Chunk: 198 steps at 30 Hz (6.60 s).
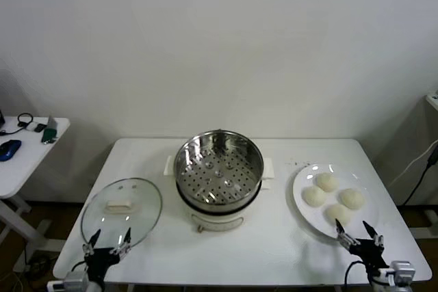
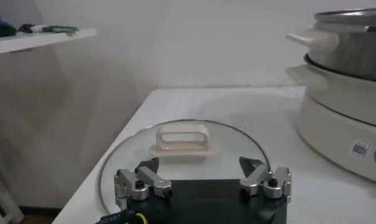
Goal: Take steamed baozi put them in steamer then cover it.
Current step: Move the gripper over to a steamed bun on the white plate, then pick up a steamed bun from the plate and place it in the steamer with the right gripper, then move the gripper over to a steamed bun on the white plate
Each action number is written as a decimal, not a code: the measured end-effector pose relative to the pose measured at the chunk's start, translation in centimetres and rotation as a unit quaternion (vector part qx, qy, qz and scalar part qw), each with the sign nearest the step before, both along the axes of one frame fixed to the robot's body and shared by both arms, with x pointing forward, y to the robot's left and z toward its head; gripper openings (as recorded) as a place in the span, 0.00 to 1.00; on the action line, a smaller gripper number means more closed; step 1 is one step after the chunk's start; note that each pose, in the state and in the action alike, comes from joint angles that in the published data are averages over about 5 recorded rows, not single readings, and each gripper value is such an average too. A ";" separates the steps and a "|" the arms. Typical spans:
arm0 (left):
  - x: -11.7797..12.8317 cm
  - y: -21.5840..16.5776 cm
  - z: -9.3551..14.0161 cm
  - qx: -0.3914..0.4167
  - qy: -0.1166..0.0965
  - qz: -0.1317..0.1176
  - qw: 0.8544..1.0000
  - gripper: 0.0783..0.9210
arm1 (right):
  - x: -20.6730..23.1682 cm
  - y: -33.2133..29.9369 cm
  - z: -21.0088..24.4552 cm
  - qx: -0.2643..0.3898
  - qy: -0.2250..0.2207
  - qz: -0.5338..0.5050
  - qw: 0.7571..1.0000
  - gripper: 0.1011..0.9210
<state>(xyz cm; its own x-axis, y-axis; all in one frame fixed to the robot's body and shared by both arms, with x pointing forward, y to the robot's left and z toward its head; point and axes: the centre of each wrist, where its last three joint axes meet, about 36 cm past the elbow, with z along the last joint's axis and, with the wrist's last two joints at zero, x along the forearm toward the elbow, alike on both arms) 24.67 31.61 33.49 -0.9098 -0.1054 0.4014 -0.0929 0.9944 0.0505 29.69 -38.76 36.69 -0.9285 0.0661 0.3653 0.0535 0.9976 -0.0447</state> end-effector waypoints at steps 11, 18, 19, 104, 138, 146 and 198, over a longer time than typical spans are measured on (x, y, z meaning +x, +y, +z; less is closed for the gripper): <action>0.4 -0.3 0.1 0.001 -0.004 -0.009 1.000 0.88 | 10.9 -3.0 4.8 -0.118 0.013 0.126 0.985 0.88; 0.6 -0.4 0.0 0.003 -0.005 -0.011 1.000 0.88 | 18.4 -5.7 8.2 -0.240 0.062 0.269 0.931 0.88; 0.6 -0.4 0.0 0.004 -0.005 -0.012 1.000 0.88 | 19.3 -6.1 8.7 -0.256 0.070 0.291 0.919 0.88; 0.0 0.8 -1.9 0.021 0.001 -0.019 1.000 0.88 | 39.0 -5.7 11.4 -0.414 0.323 0.610 0.593 0.74; 0.5 1.1 -0.8 0.033 -0.018 -0.025 0.999 0.88 | 38.9 27.4 35.3 -0.590 0.059 0.773 0.224 0.72; 0.4 1.1 -0.5 0.034 -0.023 -0.024 0.999 0.88 | 40.5 32.4 30.1 -0.605 0.038 0.780 0.152 0.72; 1.1 0.4 -1.3 0.037 -0.017 -0.036 0.999 0.88 | 35.8 3.6 25.1 -0.411 0.315 0.626 0.583 0.88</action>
